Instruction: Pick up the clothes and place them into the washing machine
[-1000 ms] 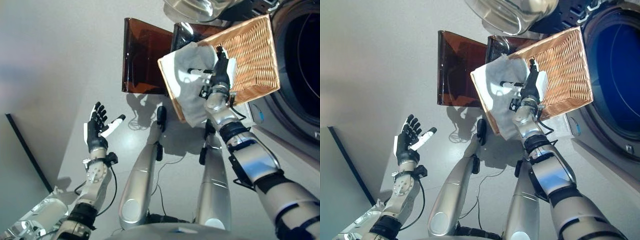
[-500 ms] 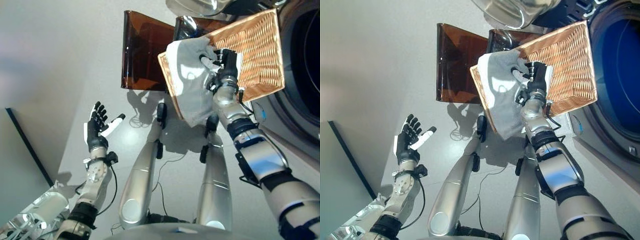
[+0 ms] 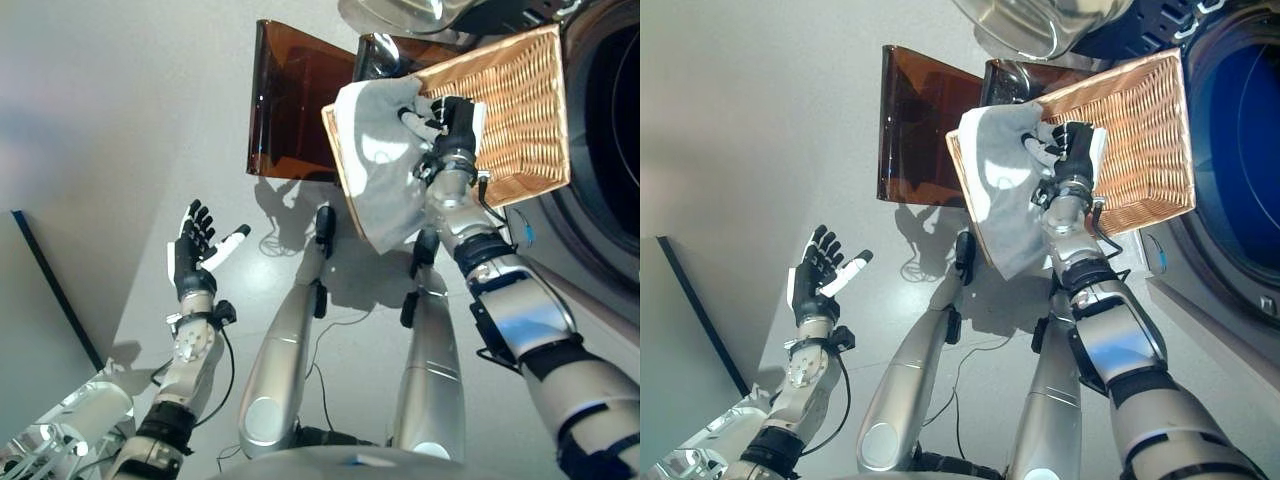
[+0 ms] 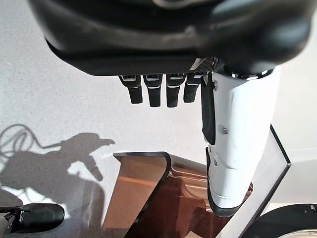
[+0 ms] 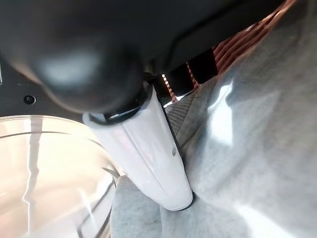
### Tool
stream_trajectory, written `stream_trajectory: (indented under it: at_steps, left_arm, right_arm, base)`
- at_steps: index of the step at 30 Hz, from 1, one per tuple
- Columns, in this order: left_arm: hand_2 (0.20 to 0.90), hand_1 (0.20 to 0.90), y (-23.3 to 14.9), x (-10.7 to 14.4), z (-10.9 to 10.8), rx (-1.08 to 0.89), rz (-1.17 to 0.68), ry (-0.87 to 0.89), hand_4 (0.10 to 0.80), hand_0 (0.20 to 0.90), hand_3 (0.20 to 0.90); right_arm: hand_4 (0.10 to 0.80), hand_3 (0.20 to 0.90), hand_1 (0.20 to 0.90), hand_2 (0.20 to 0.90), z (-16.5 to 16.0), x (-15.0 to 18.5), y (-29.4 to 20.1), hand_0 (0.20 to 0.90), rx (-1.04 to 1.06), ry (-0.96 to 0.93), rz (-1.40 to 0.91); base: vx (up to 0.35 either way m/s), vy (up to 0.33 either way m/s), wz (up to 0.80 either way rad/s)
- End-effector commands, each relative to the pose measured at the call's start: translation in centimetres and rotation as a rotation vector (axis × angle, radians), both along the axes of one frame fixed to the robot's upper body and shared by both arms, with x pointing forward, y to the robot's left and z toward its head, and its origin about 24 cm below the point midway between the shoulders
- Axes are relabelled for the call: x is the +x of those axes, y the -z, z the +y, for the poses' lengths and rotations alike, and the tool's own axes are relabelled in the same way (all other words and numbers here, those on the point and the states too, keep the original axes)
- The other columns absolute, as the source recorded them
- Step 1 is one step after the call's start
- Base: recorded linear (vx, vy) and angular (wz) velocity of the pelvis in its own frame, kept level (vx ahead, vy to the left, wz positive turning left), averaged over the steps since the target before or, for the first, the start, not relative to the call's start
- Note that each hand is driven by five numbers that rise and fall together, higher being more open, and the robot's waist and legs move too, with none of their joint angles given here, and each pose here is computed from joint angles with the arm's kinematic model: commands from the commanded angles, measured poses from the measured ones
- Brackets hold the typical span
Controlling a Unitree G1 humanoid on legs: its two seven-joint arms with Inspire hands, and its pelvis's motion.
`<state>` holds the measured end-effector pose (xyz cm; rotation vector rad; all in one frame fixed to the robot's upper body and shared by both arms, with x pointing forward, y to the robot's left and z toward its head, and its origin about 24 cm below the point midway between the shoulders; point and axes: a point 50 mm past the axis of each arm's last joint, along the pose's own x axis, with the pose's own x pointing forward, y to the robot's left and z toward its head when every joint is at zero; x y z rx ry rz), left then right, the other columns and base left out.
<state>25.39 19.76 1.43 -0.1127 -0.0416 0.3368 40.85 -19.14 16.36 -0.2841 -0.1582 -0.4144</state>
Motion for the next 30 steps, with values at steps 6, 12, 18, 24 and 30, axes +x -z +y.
stream_trajectory:
  at_steps: [6,12,18,24,30]
  left_arm:
    - [0.900,0.900,-1.3,-1.0,2.0,0.029,-0.083,-0.052,0.800,0.900,0.900]
    - [0.900,0.900,0.1,-1.1,1.6,0.012,-0.016,-0.035,0.800,0.900,0.900]
    - [0.900,0.900,1.8,-1.3,1.1,-0.012,0.064,-0.031,0.800,0.900,0.900]
    - [0.900,0.900,3.0,-1.6,0.7,-0.024,0.120,-0.026,0.800,0.900,0.900]
    - [0.900,0.900,3.7,-1.8,0.5,-0.036,0.153,-0.023,0.800,0.900,0.900]
  right_arm:
    - [0.300,0.200,0.200,0.200,2.0,-0.1,-2.7,0.200,0.222,-0.062,-0.198]
    - [0.300,0.200,0.200,0.200,1.3,-1.1,-1.6,0.200,0.535,-0.090,-0.281]
    - [0.300,0.200,0.200,0.200,0.8,-2.7,0.3,0.200,0.789,-0.129,-0.366]
    - [0.300,0.200,0.200,0.200,0.5,-4.1,1.2,0.200,0.901,-0.143,-0.435]
    - [0.300,0.200,0.200,0.200,0.6,-5.2,1.7,0.200,0.974,-0.173,-0.484]
  base:
    - [0.000,0.000,0.00]
    - [0.010,0.005,-0.04]
    - [0.015,0.003,-0.03]
    - [0.023,0.003,-0.04]
    - [0.008,0.000,-0.06]
